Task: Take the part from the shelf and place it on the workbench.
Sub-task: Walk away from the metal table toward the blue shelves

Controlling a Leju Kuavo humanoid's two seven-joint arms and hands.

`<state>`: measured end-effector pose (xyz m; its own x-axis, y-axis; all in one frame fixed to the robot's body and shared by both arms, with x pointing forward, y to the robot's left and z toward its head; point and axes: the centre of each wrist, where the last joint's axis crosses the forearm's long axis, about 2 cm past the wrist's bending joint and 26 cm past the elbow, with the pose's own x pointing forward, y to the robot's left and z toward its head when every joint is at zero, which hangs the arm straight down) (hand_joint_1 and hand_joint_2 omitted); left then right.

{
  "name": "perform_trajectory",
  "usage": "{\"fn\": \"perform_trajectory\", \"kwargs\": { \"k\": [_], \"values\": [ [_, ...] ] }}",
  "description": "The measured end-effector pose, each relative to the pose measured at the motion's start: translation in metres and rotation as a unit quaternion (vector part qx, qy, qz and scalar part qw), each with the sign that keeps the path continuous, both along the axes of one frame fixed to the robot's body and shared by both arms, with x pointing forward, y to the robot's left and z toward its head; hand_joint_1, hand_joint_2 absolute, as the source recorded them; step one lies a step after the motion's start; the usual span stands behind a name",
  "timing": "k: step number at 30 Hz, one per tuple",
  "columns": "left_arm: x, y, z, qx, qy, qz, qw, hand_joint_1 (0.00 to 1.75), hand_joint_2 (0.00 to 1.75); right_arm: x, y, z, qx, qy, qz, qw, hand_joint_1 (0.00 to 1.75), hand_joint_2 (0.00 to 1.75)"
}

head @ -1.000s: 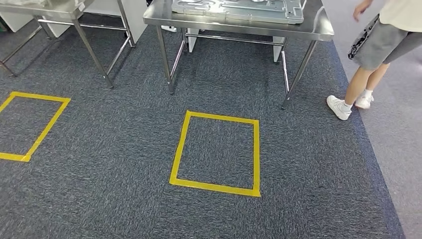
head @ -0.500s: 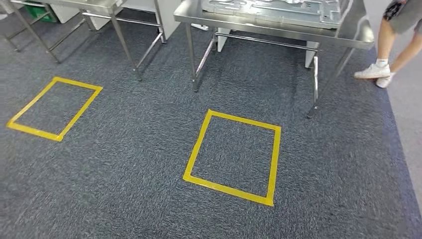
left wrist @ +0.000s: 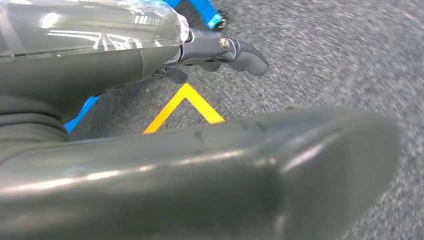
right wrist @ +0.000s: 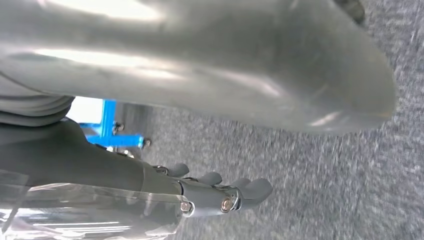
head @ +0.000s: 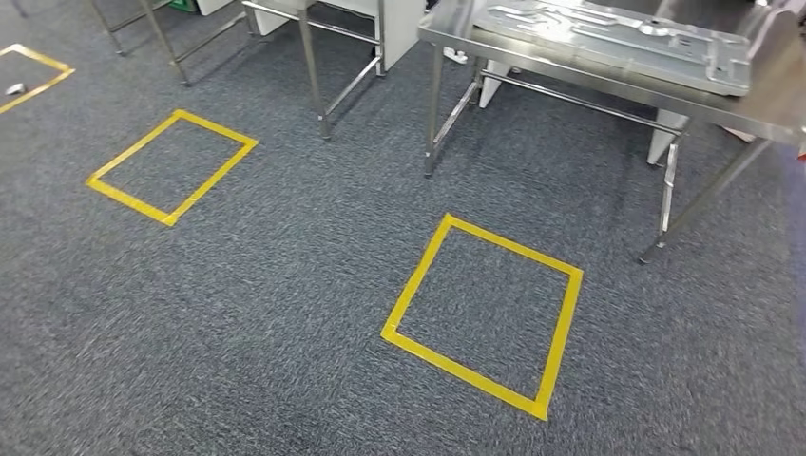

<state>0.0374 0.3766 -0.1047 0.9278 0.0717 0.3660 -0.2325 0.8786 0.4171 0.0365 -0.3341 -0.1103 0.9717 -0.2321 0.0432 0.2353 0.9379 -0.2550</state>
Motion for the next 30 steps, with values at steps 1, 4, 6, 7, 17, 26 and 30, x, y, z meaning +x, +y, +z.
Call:
{"fn": "perform_trajectory", "kwargs": {
  "k": [1, 4, 6, 7, 17, 26, 30],
  "values": [
    [0.0, 0.0, 0.0, 0.0, -0.001, 0.003, 1.0, 0.0, 0.0, -0.002, -0.002, 0.0, -0.001, 0.001, -0.003, 1.0, 0.0, 0.0],
    [-0.003, 0.0, 0.0, 0.0, 0.002, 0.009, 1.0, 0.0, 0.0, -0.004, -0.004, 0.0, -0.002, 0.003, -0.007, 1.0, 0.0, 0.0],
    [-0.003, -0.001, 0.0, -0.001, 0.002, 0.013, 1.0, 0.0, 0.0, -0.004, -0.005, 0.0, -0.001, 0.002, -0.008, 1.0, 0.0, 0.0],
    [-0.002, -0.001, 0.0, -0.002, 0.002, 0.014, 1.0, 0.0, 0.0, -0.004, -0.006, 0.0, 0.0, 0.002, -0.007, 1.0, 0.0, 0.0],
    [-0.001, -0.008, -0.001, -0.014, -0.004, 0.012, 1.0, 0.0, 0.0, -0.006, -0.007, 0.0, 0.013, 0.003, 0.012, 1.0, 0.0, 0.0],
    [0.001, -0.037, -0.005, -0.041, -0.013, 0.001, 0.999, 0.0, 0.0, -0.001, -0.002, 0.0, 0.024, -0.004, 0.041, 0.999, 0.0, 0.0],
    [0.001, -0.048, -0.005, -0.042, -0.016, -0.001, 0.999, 0.0, 0.0, -0.002, -0.004, 0.0, 0.023, -0.001, 0.055, 0.998, 0.0, 0.0]
  ]
}}
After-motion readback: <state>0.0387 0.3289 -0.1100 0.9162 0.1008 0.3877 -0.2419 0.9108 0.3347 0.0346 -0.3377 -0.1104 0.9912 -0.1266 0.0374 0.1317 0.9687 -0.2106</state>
